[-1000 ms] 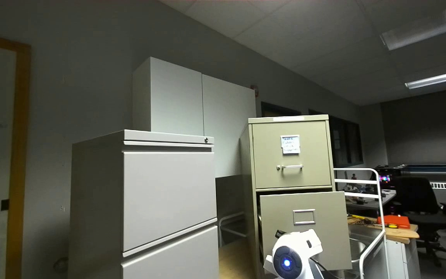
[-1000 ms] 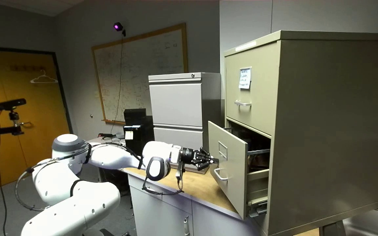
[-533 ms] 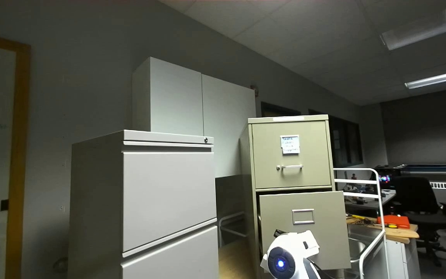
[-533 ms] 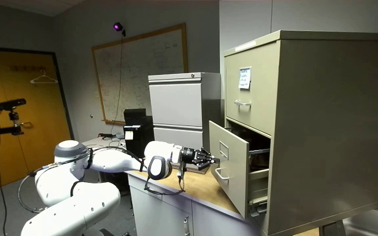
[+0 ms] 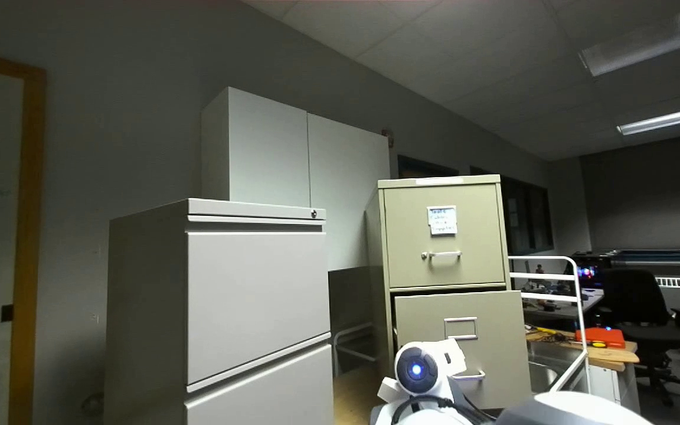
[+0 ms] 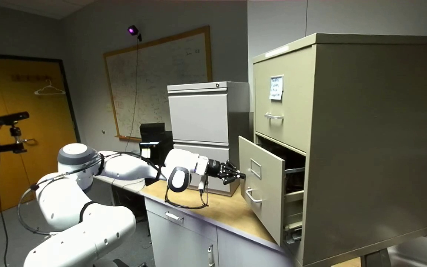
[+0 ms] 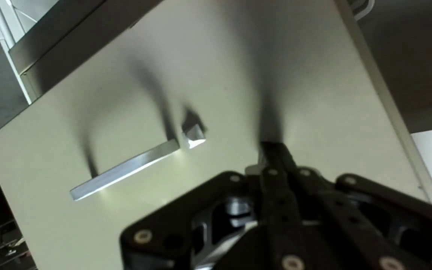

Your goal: Push the open drawer closed

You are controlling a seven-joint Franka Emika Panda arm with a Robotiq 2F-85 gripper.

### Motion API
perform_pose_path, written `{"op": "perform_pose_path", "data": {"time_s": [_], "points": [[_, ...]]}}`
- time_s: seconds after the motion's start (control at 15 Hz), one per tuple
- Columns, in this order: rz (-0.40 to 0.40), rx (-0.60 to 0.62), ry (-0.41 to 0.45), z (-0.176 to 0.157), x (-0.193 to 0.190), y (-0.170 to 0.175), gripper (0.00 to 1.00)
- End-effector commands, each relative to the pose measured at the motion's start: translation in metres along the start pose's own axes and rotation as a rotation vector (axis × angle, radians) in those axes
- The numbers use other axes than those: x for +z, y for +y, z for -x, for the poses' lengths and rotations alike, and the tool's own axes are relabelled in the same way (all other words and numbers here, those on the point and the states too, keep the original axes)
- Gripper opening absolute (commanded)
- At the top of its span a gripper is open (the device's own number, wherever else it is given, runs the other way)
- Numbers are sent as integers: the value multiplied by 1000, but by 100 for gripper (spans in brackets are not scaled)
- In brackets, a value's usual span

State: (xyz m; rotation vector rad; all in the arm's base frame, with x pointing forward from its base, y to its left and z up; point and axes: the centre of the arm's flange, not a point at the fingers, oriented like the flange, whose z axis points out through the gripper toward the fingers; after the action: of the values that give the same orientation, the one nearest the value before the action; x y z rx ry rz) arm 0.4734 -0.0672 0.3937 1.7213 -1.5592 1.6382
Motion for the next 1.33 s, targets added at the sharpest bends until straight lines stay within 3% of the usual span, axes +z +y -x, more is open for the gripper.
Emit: {"op": "perform_pose_path", "data": {"time_s": [0.0, 0.4, 1.0, 1.07, 1.27], "points": [[-12, 50, -80, -45, 40, -58, 0], [111, 146, -139, -74, 74, -81, 0], [146, 158, -131, -82, 90, -95, 0], [169, 162, -131, -73, 103, -118, 0], [206, 172, -125, -73, 110, -128, 0]]}}
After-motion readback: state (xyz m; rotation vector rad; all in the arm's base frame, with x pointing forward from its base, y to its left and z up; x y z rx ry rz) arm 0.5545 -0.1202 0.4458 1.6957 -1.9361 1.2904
